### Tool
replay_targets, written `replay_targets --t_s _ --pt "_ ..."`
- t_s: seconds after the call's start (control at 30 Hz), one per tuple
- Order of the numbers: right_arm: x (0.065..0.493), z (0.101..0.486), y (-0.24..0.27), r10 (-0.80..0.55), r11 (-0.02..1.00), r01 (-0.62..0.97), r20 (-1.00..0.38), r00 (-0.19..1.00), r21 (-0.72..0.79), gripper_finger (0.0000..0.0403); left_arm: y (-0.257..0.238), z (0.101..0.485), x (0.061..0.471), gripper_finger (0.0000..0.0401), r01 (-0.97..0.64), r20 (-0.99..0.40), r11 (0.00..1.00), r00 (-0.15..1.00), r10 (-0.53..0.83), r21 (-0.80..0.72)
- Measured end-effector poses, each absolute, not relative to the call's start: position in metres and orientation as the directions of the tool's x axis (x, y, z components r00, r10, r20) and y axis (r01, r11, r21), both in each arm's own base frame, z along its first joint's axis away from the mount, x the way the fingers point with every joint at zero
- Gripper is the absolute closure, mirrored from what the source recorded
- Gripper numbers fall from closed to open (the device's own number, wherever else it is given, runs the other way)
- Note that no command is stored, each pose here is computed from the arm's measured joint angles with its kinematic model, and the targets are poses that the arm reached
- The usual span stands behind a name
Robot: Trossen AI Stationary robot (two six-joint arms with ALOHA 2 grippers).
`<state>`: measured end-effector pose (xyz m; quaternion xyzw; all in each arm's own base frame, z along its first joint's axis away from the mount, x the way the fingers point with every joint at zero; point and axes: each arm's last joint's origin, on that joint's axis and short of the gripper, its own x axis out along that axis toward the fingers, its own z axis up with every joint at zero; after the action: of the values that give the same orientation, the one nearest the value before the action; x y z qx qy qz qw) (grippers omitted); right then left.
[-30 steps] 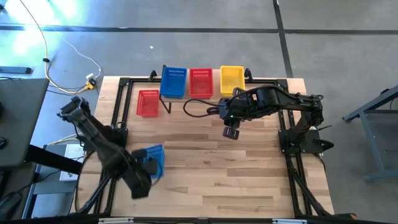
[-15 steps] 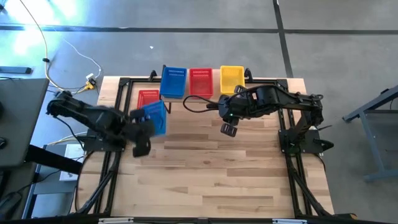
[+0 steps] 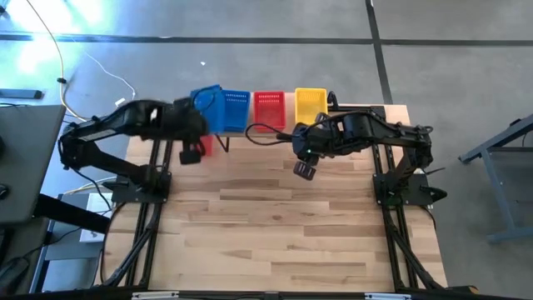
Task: Stack baskets on shelf by color
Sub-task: Stack the blue basket into the other blue baskets on the shelf
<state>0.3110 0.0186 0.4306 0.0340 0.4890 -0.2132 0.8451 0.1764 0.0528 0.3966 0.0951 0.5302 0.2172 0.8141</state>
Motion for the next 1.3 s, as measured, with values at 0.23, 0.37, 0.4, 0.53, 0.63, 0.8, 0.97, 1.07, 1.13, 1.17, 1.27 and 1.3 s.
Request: replay_targets --t_s 0.23,0.37,0.4,0.53,0.63,0.8,0.97,1.07,1.13,1.17,1.27,1.3 --pt "0.311 0.431 0.007 -0.344 0.867 0.485 -0.841 0.419 -0.113 0.0277 0.097 0.391 0.195 0.0401 -0.191 -0.818 0.884 0.336 0.467 0.427" --pt "0.312 0.431 0.002 -0.351 0.856 0.505 -0.841 0.412 -0.110 0.0277 0.115 0.381 0.210 0.0401 -0.159 -0.824 0.889 0.333 0.458 0.429" --pt "0.312 0.431 0.001 -0.353 0.854 0.509 -0.841 0.411 -0.110 0.0277 0.119 0.378 0.213 0.0401 -0.147 -0.833 0.893 0.322 0.450 0.426" --pt "0.312 0.431 -0.004 -0.360 0.839 0.535 -0.840 0.406 -0.101 0.0277 0.127 0.371 0.224 0.0401 -0.117 -0.861 0.915 0.310 0.404 0.387" --pt "0.312 0.430 -0.006 -0.363 0.836 0.540 -0.840 0.403 -0.102 0.0277 0.131 0.372 0.231 0.0401 -0.091 -0.865 0.918 0.311 0.394 0.386" --pt "0.312 0.430 -0.007 -0.364 0.834 0.543 -0.840 0.401 -0.102 0.0277 0.134 0.370 0.237 0.0401 -0.083 -0.889 0.926 0.259 0.378 0.369" --pt "0.312 0.430 -0.007 -0.364 0.834 0.543 -0.840 0.401 -0.102 0.0277 0.138 0.367 0.237 0.0401 -0.085 -0.900 0.931 0.242 0.364 0.354" --pt "0.312 0.430 -0.006 -0.364 0.834 0.542 -0.840 0.401 -0.103 0.0277 0.140 0.367 0.236 0.0401 -0.092 -0.899 0.931 0.240 0.365 0.353" --pt "0.312 0.430 -0.006 -0.364 0.834 0.542 -0.840 0.401 -0.103 0.0277 0.141 0.367 0.235 0.0401 -0.096 -0.900 0.931 0.238 0.366 0.353" --pt "0.312 0.430 -0.006 -0.364 0.834 0.542 -0.840 0.401 -0.103 0.0277 0.141 0.367 0.235 0.0401 -0.097 -0.901 0.932 0.240 0.362 0.349" --pt "0.312 0.430 -0.006 -0.364 0.834 0.541 -0.840 0.402 -0.103 0.0277 0.143 0.367 0.234 0.0401 -0.102 -0.903 0.935 0.243 0.355 0.341" --pt "0.312 0.430 -0.006 -0.364 0.834 0.541 -0.840 0.401 -0.103 0.0277 0.143 0.367 0.234 0.0400 -0.104 -0.903 0.934 0.242 0.356 0.341"
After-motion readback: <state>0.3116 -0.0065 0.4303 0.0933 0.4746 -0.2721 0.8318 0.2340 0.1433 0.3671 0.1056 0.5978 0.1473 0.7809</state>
